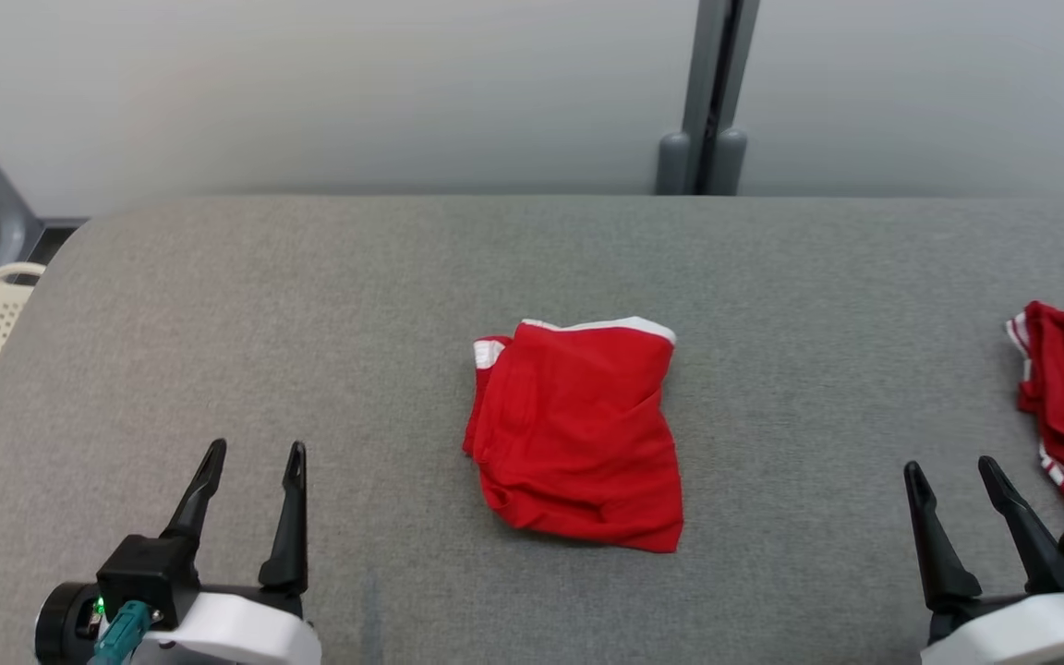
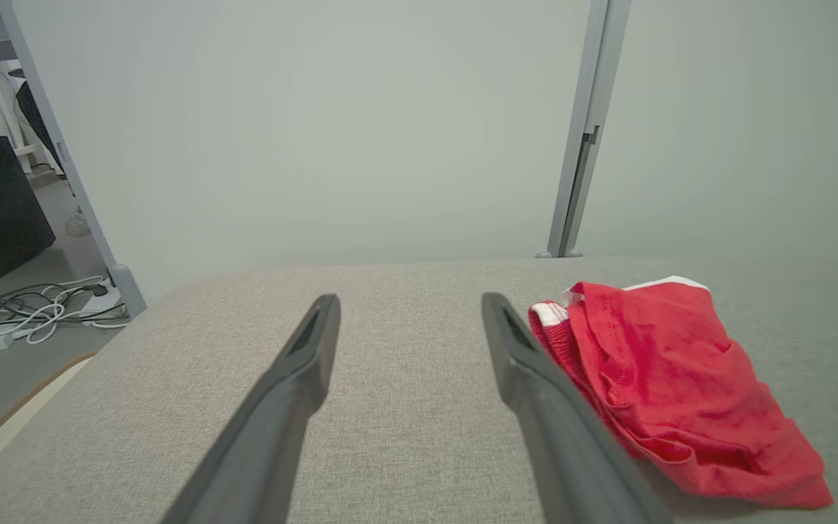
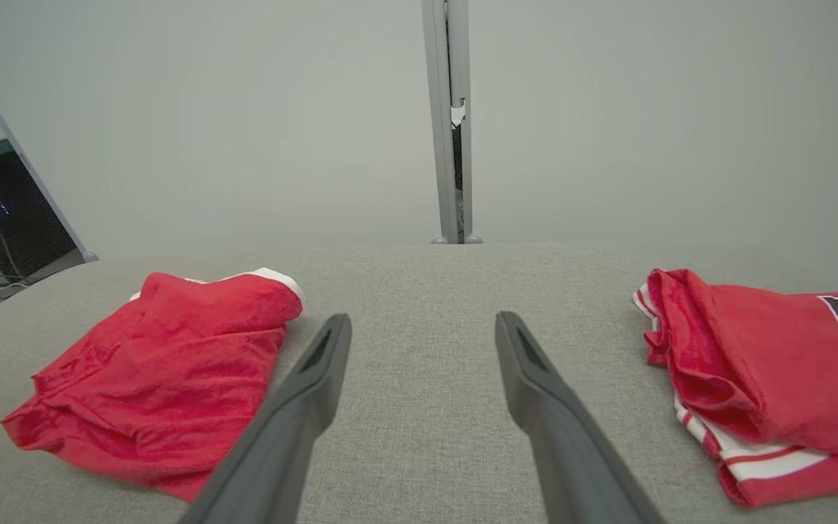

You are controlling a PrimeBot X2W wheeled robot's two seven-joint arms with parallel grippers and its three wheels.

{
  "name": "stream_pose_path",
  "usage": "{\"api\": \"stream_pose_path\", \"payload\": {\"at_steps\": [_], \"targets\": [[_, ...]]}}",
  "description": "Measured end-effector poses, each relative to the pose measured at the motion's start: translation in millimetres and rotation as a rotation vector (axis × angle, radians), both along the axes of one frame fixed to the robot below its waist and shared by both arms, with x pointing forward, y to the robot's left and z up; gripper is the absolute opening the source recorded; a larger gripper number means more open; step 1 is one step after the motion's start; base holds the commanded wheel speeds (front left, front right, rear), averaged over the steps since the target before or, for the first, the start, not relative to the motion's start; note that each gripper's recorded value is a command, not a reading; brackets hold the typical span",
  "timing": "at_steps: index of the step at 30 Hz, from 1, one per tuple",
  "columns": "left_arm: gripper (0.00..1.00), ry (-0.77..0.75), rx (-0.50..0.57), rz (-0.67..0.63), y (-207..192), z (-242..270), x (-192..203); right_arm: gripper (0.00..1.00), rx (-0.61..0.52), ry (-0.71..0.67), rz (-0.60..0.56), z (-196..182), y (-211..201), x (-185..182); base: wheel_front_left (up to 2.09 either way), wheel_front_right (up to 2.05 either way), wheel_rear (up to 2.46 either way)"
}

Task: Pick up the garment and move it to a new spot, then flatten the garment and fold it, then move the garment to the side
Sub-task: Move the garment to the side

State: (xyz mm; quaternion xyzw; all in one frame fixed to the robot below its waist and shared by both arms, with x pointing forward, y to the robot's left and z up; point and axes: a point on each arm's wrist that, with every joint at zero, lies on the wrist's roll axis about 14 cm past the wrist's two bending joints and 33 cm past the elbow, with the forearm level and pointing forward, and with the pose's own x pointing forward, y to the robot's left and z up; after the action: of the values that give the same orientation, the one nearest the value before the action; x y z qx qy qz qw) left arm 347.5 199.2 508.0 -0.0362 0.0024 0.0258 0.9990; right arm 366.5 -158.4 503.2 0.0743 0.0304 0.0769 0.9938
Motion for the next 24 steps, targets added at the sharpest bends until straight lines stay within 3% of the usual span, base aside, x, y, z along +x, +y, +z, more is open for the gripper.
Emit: {"api": "stream_pose_path", "payload": {"at_steps": [14,24], "targets": [[1.0,0.032,-0.029,0.05,10.4,-27.0,26.7,1.0,0.071,0.164,0.315,-57.6,108.2,76.7,0.0,0.0,0.0],[1.0,0.071,-0.025,0.077,19.8,-46.0,32.9,1.0,0.136,0.407,0.442,-118.6,164.0,78.7,0.0,0.0,0.0]]}}
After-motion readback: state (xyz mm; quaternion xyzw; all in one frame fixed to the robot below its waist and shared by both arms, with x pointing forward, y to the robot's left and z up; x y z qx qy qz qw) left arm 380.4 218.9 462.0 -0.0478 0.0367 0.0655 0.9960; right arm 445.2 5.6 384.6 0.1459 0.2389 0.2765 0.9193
